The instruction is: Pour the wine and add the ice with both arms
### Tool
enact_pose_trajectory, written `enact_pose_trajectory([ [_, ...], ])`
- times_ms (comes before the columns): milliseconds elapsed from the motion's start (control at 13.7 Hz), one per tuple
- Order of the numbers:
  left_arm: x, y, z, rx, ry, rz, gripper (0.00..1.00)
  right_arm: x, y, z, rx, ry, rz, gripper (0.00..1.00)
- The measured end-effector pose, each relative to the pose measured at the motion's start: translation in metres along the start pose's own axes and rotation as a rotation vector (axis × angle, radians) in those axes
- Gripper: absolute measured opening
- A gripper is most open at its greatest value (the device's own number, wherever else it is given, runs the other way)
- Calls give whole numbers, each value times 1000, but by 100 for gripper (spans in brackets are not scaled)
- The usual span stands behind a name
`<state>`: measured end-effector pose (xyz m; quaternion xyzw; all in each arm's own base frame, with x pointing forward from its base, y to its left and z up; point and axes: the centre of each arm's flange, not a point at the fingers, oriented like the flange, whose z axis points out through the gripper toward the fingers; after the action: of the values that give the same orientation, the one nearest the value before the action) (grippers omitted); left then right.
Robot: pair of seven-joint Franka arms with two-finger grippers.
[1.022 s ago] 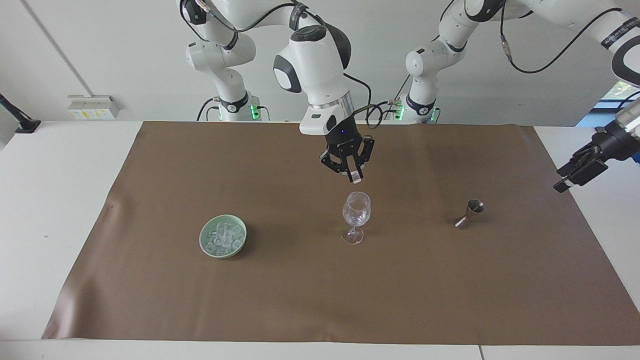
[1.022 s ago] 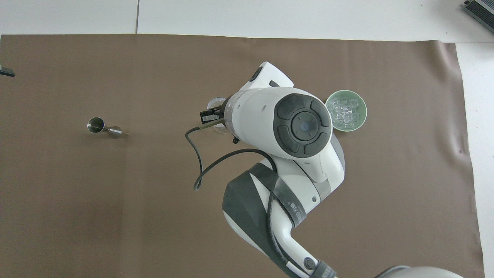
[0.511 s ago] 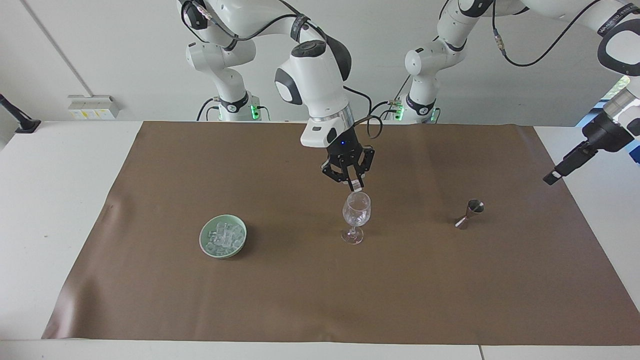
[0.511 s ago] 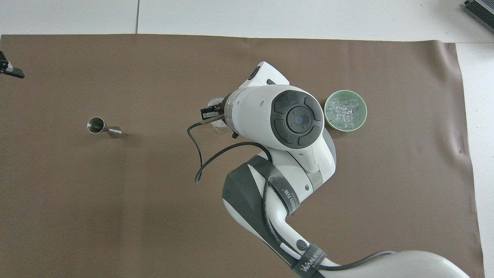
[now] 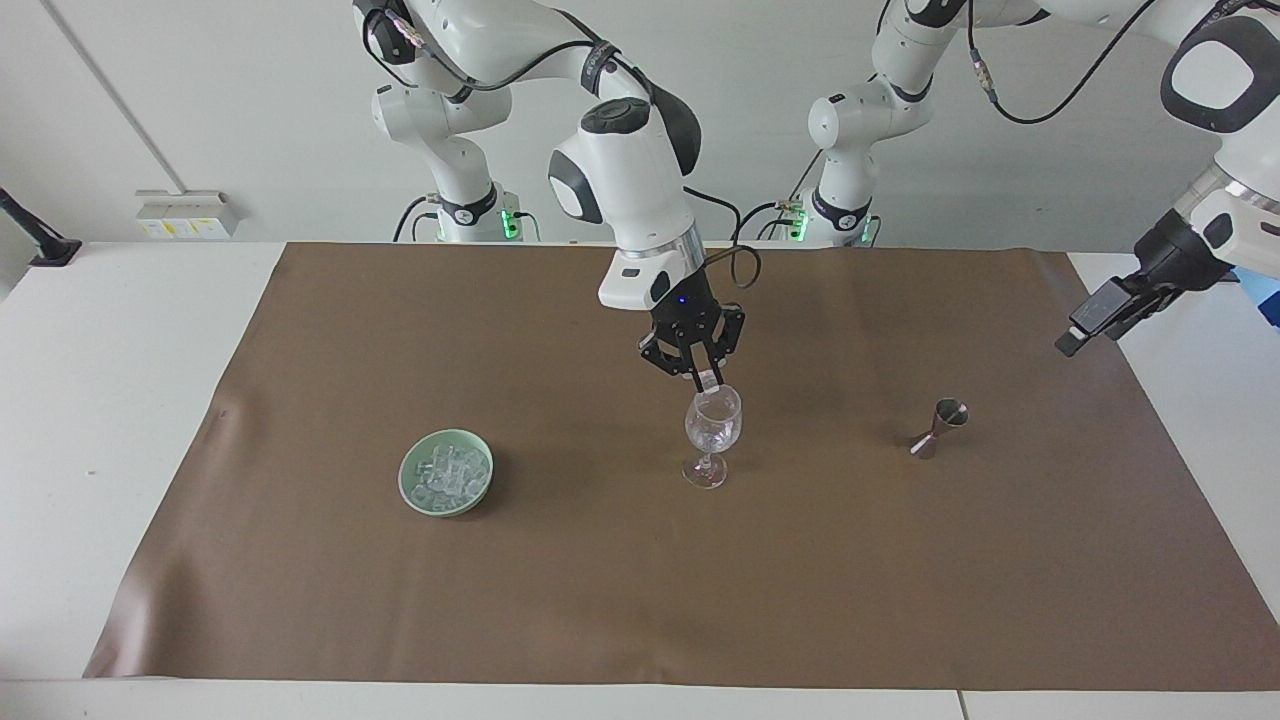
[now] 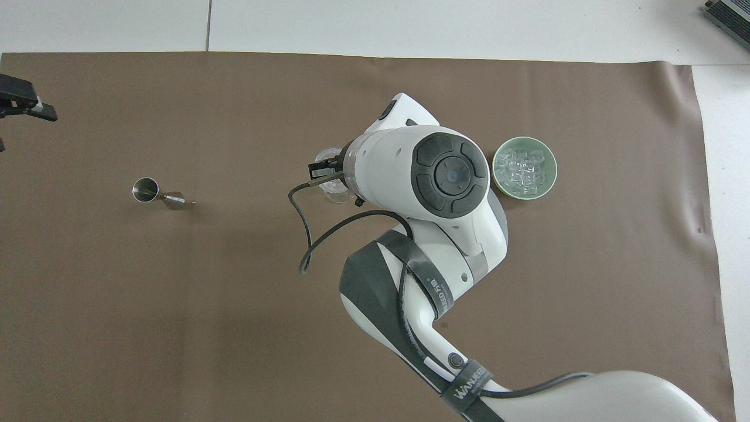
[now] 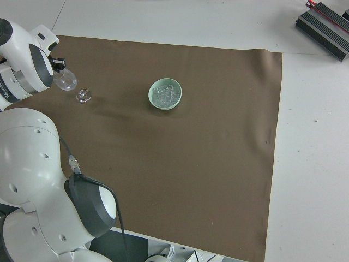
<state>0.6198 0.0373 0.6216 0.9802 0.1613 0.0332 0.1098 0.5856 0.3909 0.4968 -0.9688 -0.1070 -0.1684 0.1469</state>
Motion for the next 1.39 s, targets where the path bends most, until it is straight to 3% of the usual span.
enact_pose_trajectory([
  [365, -25, 45, -3, 74, 1, 173, 100, 0, -1, 14, 15, 13, 1, 22],
  [657, -39, 51, -8, 94, -27, 277, 100, 0, -1, 16, 14, 11, 0, 22],
  [1387, -85, 48, 8, 120, -48, 365, 100, 1, 3, 18, -1, 14, -10, 22],
])
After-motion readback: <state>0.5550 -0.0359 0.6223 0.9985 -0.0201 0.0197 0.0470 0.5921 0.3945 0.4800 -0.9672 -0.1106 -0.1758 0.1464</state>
